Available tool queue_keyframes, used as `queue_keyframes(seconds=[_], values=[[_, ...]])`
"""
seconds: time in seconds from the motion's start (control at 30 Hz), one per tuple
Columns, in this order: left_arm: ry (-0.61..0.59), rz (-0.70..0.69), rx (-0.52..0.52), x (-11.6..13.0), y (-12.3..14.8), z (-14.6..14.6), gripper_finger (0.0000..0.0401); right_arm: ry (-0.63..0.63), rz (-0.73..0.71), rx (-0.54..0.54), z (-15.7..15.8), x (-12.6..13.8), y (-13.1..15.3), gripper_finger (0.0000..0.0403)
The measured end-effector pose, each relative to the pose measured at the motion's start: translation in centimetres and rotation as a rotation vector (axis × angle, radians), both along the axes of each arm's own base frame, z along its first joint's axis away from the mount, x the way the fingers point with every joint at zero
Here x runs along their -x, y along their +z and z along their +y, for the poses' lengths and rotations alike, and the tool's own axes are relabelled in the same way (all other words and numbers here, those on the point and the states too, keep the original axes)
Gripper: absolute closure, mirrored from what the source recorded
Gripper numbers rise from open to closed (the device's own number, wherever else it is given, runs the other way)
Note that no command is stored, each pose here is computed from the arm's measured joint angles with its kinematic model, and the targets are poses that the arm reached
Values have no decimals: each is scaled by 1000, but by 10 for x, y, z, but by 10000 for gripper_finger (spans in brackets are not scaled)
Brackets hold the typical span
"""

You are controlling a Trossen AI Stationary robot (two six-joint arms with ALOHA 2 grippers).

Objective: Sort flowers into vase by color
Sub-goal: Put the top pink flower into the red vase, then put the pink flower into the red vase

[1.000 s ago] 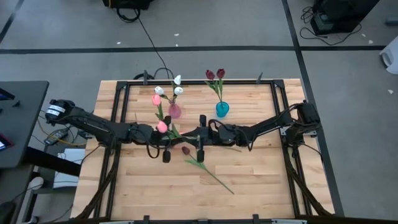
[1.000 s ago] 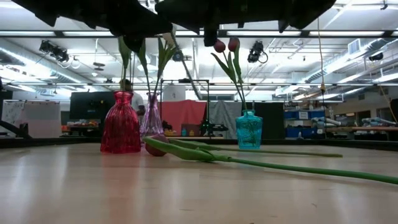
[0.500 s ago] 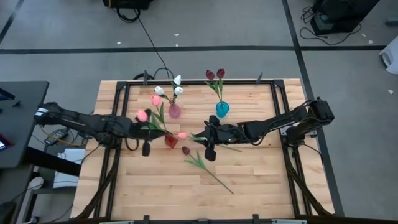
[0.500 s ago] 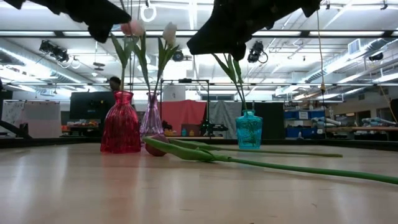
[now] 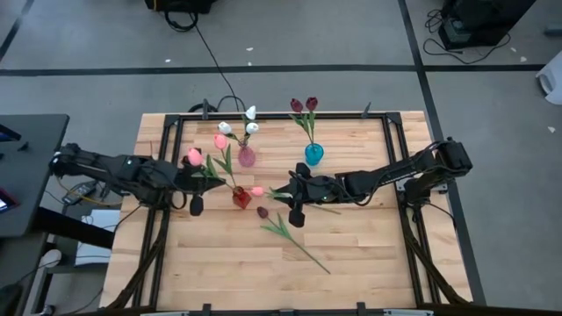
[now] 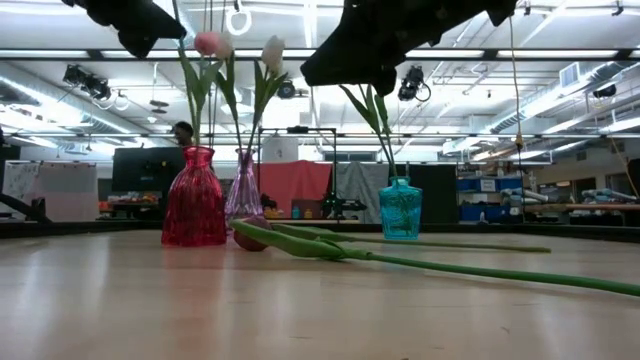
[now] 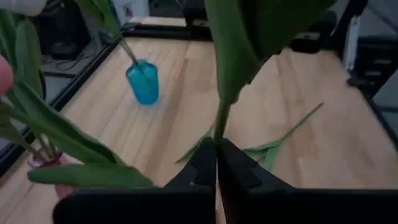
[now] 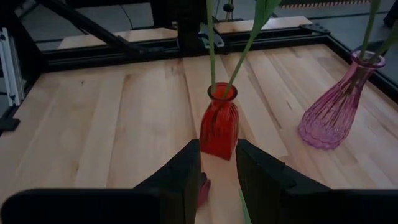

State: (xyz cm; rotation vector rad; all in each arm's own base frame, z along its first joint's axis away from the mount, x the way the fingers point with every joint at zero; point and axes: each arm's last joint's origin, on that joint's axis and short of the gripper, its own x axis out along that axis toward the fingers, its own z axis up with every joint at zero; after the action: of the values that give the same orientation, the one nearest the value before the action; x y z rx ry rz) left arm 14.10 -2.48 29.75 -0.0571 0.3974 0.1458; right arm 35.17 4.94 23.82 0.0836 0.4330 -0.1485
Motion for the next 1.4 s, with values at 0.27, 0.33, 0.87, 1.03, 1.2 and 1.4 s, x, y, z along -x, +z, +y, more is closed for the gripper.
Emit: queue_keyframes(seconds=[0.27,0.33,0.87,1.03,1.2,1.4], values=[[42,107,-53,-19,-15,-4,393,5,-1,0,2,0,0,290],[52,129,-63,-24,-19,-5,389,4,-2,-1,2,0,0,290],[100,297,14,-23,-36,-5,274,5,23,-5,2,1,-2,290],[30,304,126,-15,-34,-11,273,-17,86,-36,2,5,-8,290],[-43,247,110,-15,-38,-29,273,-82,191,-38,-1,11,-17,290],[-105,171,92,-14,-54,-46,273,-132,230,-28,-3,16,-27,290]])
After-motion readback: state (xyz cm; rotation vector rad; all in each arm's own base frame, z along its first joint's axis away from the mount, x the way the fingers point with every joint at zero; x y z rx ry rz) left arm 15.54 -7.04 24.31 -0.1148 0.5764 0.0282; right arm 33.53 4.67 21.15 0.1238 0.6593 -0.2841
